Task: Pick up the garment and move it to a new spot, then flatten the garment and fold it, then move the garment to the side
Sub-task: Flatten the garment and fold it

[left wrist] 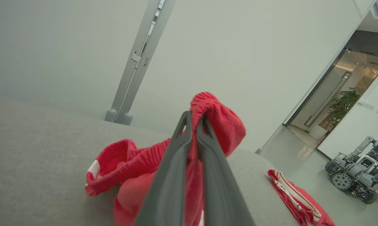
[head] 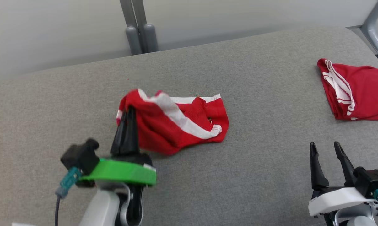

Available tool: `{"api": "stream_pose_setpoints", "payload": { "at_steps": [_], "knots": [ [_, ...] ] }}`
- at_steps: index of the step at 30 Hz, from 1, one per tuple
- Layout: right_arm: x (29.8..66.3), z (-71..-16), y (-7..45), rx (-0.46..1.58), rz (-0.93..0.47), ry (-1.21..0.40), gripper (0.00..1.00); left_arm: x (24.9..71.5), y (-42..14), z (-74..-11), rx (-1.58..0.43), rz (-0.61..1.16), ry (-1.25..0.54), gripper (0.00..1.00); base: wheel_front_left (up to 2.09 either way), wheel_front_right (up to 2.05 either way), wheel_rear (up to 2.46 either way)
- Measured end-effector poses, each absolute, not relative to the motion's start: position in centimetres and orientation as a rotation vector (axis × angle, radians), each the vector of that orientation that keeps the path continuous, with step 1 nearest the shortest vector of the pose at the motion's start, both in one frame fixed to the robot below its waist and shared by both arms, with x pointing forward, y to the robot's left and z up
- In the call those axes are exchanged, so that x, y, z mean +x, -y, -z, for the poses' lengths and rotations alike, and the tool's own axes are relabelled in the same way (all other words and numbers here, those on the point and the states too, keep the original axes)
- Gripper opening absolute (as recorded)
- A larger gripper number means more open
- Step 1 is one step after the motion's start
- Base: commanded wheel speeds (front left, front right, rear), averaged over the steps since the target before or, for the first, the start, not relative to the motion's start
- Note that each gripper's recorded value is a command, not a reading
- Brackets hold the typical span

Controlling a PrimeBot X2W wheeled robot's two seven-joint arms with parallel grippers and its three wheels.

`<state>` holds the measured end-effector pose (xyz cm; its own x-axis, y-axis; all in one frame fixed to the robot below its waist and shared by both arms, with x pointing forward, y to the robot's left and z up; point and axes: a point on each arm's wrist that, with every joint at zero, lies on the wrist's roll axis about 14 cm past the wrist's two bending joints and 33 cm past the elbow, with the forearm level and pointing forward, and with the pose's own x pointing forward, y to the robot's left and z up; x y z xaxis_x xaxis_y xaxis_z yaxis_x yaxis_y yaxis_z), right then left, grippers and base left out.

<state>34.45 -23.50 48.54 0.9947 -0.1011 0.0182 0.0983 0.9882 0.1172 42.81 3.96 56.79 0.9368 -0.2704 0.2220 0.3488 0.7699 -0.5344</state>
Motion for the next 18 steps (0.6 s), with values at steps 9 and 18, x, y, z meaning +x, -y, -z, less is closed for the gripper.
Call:
{"api": "stream_pose_setpoints", "payload": {
  "at_steps": [9,18],
  "knots": [
    [34.5,-47.6,21.8,0.114,0.038,-0.008,1.00,34.7,-8.5,-46.8,-0.576,0.212,-0.106,1.00,0.00,0.00,0.00],
    [35.2,-48.1,19.5,0.110,-0.044,0.003,1.00,29.7,-8.8,-40.9,-0.544,0.175,-0.293,1.00,0.00,0.00,0.00]
  ]
}}
